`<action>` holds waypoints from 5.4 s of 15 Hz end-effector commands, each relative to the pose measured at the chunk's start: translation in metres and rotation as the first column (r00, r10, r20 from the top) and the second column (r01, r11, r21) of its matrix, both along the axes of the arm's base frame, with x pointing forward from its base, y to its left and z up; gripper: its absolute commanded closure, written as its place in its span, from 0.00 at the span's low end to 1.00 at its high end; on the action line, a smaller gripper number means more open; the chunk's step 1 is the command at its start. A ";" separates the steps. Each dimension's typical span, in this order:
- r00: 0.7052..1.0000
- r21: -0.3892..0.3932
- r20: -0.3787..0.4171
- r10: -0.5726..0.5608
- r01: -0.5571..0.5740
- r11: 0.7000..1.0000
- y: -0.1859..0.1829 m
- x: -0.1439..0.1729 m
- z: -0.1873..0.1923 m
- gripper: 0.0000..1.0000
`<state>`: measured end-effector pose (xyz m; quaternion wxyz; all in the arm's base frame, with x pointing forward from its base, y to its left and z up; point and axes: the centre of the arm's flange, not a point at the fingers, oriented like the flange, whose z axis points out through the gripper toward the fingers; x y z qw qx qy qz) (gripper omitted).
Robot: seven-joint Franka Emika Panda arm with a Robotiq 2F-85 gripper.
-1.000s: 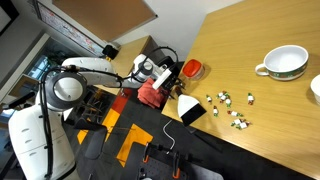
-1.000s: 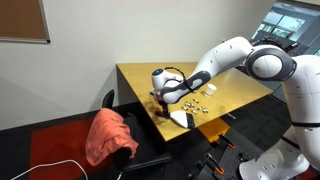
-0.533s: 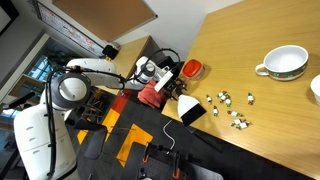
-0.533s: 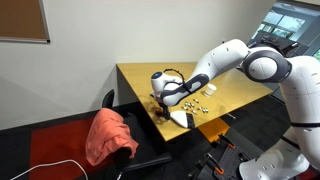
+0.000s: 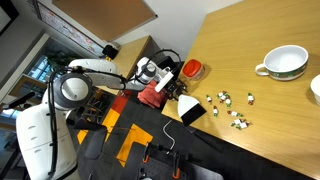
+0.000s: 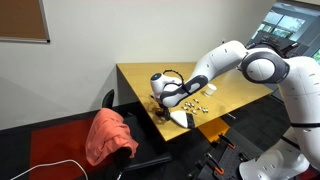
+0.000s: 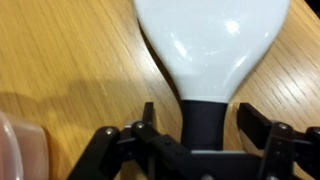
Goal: Use the broom to sweep the sweets to the left
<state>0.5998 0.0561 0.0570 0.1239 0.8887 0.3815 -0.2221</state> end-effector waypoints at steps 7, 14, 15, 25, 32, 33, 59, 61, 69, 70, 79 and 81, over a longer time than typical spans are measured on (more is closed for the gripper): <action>1.000 -0.050 -0.007 -0.006 0.005 0.999 0.001 0.007 0.004 0.87; 0.998 -0.009 0.065 0.016 -0.015 1.000 0.008 0.000 0.036 0.87; 0.996 0.003 0.088 0.020 -0.020 1.000 0.008 -0.001 0.045 0.87; 0.969 0.137 0.241 0.045 -0.079 0.987 -0.007 -0.020 0.123 0.87; 0.968 0.215 0.232 0.093 -0.145 0.966 -0.044 -0.041 0.182 0.87; 0.968 0.222 0.233 0.093 -0.146 0.964 -0.049 -0.043 0.189 0.87; 0.935 0.153 0.179 0.307 -0.334 0.930 -0.239 -0.157 0.200 0.87; 0.936 0.136 0.179 0.302 -0.328 0.935 -0.251 -0.163 0.197 0.87; 0.946 0.160 0.155 0.285 -0.309 0.938 -0.259 -0.158 0.187 0.87; 0.942 0.148 0.166 0.291 -0.316 0.937 -0.261 -0.156 0.187 0.87; 0.939 0.113 0.223 0.262 -0.292 0.950 -0.301 -0.144 0.180 0.87; 0.939 0.113 0.230 0.258 -0.289 0.951 -0.308 -0.139 0.170 0.87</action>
